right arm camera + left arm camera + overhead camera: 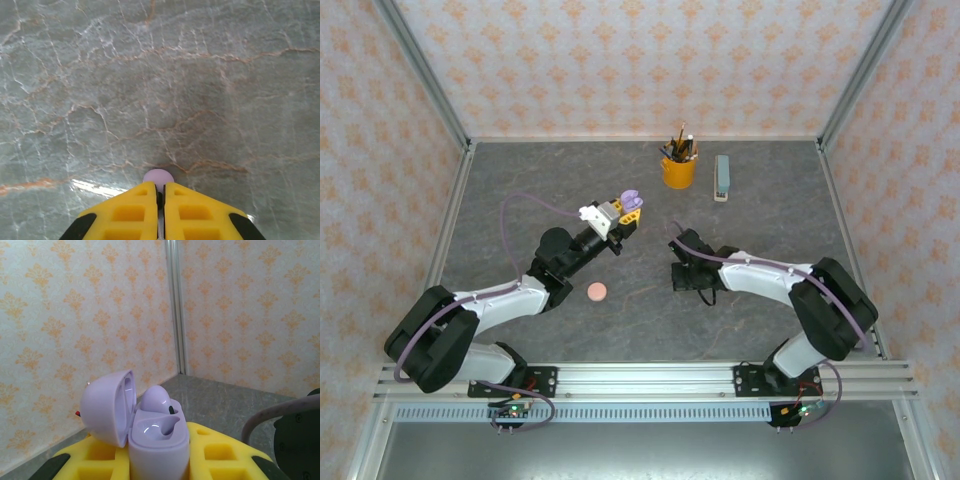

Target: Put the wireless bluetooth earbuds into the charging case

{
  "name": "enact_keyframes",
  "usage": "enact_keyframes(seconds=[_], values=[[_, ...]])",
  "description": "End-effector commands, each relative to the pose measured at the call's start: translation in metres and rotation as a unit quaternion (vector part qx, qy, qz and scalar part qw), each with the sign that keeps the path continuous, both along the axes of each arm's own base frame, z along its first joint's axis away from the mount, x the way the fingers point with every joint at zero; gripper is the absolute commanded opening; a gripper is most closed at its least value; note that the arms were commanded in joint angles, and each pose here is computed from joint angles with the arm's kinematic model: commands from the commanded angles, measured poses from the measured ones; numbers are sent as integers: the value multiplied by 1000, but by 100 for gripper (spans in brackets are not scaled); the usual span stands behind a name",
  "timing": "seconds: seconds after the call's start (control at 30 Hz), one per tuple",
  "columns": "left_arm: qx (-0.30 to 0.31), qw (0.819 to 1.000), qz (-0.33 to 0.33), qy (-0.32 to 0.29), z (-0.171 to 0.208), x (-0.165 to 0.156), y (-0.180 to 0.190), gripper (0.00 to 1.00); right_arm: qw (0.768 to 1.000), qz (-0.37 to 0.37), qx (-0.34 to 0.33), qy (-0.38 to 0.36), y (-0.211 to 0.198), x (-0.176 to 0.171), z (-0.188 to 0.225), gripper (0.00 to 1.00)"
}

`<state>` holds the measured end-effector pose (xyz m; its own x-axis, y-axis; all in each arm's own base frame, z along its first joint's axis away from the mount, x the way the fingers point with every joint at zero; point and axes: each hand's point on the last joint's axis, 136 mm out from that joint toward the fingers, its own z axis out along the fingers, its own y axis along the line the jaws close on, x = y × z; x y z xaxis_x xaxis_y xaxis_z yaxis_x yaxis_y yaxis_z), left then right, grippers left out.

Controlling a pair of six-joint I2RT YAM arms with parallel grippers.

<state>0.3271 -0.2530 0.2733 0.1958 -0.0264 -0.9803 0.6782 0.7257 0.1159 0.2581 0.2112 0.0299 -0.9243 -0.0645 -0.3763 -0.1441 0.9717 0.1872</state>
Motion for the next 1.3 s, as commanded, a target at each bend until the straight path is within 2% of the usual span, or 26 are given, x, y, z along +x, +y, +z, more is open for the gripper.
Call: enact_keyframes(seconds=[0.0, 0.07, 0.2, 0.3, 0.43, 0.67, 1.27], values=[[-18, 1000, -7, -22, 18, -2, -2, 0, 1000, -8, 2, 10, -1, -5, -11, 10], [-19, 1000, -7, -22, 18, -2, -2, 0, 1000, -9, 2, 16, -2, -7, -12, 15], [-18, 1000, -7, -23, 18, -2, -2, 0, 1000, -11, -5, 25, -2, -7, -3, 38], [-19, 1000, -5, -25, 18, -2, -2, 0, 999, -15, -18, 38, -3, -7, 7, 42], [-24, 999, -3, -26, 17, -1, -1, 0, 997, -7, -48, 55, -6, -6, 19, 45], [-26, 999, 10, -31, 18, 4, 3, 0, 989, 64, -105, 84, -6, -5, 26, 46], [-30, 999, 24, -37, 23, 8, 13, 0, 982, 85, -107, 128, 4, 6, -4, 45]])
